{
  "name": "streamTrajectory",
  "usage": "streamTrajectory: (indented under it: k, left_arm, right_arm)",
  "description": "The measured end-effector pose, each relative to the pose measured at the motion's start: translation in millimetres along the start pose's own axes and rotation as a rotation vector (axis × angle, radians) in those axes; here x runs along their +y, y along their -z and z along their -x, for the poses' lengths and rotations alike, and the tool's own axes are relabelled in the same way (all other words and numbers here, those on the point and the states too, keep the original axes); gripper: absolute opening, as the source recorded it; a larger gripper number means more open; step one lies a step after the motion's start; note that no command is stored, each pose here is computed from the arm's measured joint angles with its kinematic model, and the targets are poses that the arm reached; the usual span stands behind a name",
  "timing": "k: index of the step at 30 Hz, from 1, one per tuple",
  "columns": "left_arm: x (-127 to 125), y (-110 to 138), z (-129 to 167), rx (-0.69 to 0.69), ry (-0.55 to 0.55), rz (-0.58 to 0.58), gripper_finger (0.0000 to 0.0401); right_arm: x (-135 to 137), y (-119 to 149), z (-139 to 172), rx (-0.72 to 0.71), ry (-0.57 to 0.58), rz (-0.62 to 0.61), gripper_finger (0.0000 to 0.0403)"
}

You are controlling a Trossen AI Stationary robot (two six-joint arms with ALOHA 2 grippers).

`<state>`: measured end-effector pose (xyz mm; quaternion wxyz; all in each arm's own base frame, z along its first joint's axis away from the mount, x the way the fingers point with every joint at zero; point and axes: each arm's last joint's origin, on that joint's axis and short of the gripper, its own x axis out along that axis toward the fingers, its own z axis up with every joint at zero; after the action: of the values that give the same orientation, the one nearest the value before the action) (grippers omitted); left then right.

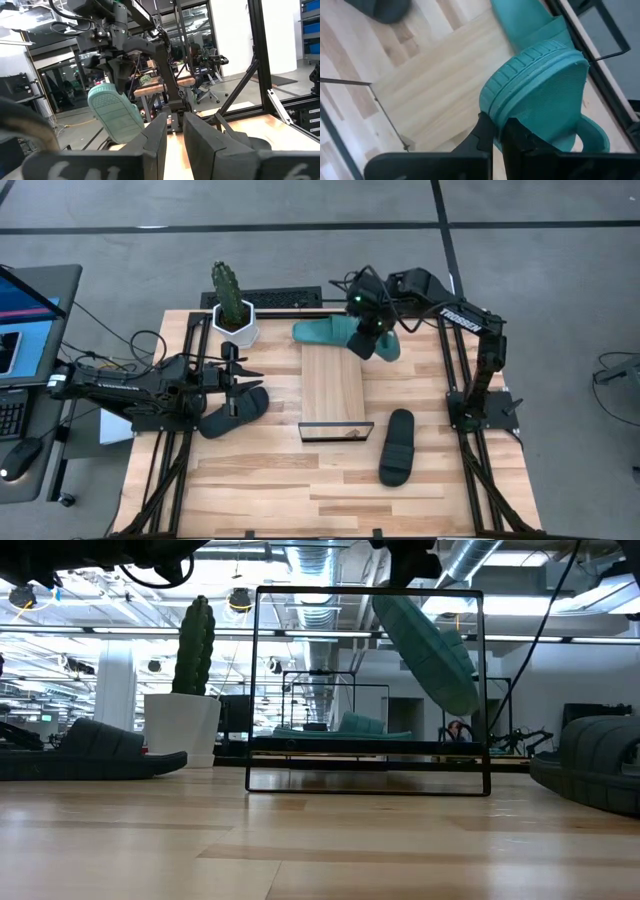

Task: Pick and place slides into the shelf
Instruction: Put the green slide on the shelf

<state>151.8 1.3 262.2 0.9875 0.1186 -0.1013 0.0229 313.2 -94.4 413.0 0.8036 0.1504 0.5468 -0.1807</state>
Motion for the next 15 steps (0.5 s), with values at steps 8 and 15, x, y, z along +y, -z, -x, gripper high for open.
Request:
streamTrajectory:
  k: [8, 15]
  left_arm:
    - [0.9, -3.3, 2.5, -0.022, -0.006, 0.0, 0.0055]
    - [1.9, -7.9, 11.3, -0.032, -0.001, 0.015, 0.0055]
  right_arm:
    - [11.0, -2.7, -9.9, 0.024, -0.002, 0.003, 0.0003]
    - [22.4, -14.8, -45.1, 0.109, 0.0, 0.049, 0.0003]
